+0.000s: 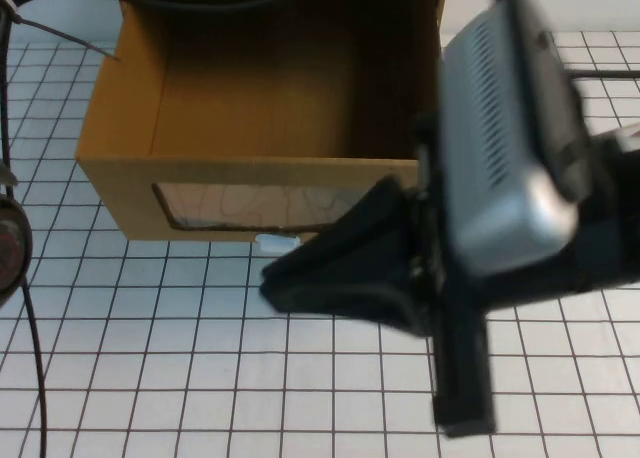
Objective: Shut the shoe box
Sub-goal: Press the shoe box with left arm, then close the shoe box with your right arm
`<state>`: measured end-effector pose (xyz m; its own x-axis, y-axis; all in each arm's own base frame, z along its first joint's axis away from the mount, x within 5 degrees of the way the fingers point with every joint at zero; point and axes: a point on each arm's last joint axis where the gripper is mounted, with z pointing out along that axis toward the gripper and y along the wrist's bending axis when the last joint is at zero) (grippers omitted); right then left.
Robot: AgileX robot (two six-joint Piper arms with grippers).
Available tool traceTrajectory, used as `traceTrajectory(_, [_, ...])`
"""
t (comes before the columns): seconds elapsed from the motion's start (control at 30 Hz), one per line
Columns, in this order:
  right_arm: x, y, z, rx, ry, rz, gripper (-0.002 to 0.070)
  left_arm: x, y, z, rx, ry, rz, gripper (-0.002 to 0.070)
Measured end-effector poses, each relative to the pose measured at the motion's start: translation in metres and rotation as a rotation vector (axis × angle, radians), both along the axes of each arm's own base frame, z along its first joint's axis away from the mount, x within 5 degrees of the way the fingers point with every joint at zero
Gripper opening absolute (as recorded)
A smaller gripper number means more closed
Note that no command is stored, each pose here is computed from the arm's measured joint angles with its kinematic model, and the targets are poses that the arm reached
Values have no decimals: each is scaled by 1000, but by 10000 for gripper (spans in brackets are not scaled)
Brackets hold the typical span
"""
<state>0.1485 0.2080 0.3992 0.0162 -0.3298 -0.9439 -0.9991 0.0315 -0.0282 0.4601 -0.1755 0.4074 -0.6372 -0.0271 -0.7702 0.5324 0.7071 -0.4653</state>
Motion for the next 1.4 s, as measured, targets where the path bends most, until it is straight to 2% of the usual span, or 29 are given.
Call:
traceTrajectory(0.13, [2, 35, -30, -110, -182, 106, -15, 7, 1, -10, -20, 44, 22, -2])
traceTrajectory(0.3, [20, 66, -65, -209, -466, 155, -15, 10, 11, -9, -30, 45, 46, -2])
traceTrajectory(0.43, [40, 80, -84, -270, -698, 121, -15, 12, 17, -10, -30, 52, 58, -2])
traceTrajectory(0.57, [61, 90, -104, -337, -817, 58, -15, 13, 22, -9, -33, 54, 68, -2])
traceTrajectory(0.8, [88, 101, -136, -441, -893, -43, -15, 18, 22, -16, -53, 74, 59, -2])
traceTrajectory(1.03, [114, 107, -128, -431, -920, -94, -15, 22, 22, -18, -108, 81, 49, -2])
traceTrajectory(1.4, [187, 104, -121, -387, -869, -206, -15, 23, 24, -17, -144, 82, 40, -2])
